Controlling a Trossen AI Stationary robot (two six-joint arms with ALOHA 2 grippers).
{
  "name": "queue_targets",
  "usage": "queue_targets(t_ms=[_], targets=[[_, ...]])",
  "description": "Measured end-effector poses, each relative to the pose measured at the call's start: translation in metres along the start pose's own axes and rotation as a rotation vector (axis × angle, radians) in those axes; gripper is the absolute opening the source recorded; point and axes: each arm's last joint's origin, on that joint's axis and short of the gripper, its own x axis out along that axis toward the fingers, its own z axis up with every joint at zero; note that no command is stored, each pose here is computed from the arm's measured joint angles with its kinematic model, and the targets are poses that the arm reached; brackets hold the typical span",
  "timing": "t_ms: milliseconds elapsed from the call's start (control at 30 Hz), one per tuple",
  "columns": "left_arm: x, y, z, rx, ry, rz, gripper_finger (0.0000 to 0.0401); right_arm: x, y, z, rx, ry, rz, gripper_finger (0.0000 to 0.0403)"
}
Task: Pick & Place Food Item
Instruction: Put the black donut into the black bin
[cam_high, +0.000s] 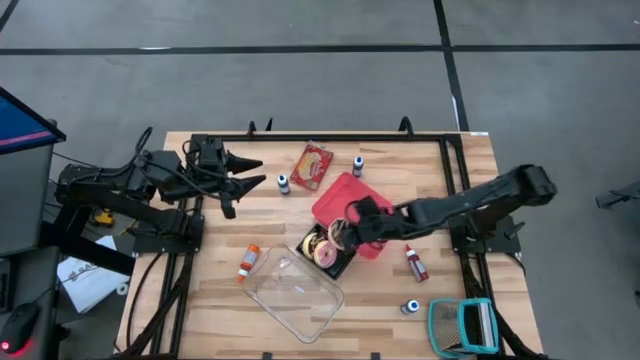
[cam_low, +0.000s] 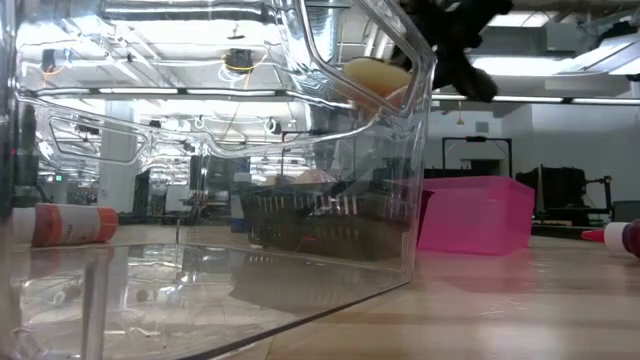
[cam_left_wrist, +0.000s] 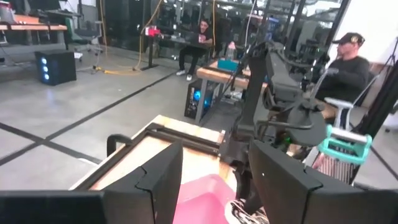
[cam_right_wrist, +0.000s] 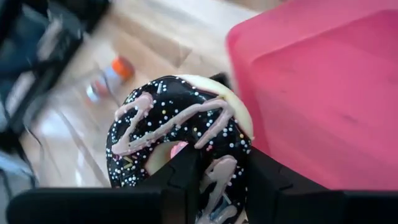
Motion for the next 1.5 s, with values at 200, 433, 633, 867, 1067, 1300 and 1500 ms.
queue_targets(t_ms=[200,433,633,867,1067,1300,1500], targets=[[-0.001,-0.001,-0.005,0.015,0.048,-0.006,0.0181,0.018,0.016,-0.009,-0.24,0.095,-0.042,0.0087],[-0.003,-0.004,-0.008,0.027,0.072,-0.024,0.0181,0.02,0.016,-0.017,-0.547,0.119,-0.031,0.0091],[-0.003,-0.004,-0.008,0.027,0.072,-0.024,0.0181,0.023,0.017,-0.017,-0.769,0.118,-0.015,0.0107],[0.001,-0.004,-0.018,0.019,0.095,-0.019,0.0181,0.039,0.018,-0.024,-0.947,0.132,-0.012,0.0136],[0.005,-0.011,-0.031,-0.002,0.077,-0.045,0.0181,0.062,0.016,-0.035,-0.994,0.164,-0.04,0.0163],[0.009,-0.019,-0.04,-0.026,0.071,-0.064,0.0181,0.061,0.017,-0.036,-0.999,0.156,-0.03,0.0188],[0.01,-0.02,-0.042,-0.023,0.078,-0.066,0.0181,0.059,0.02,-0.038,-0.997,0.14,-0.012,0.0206]])
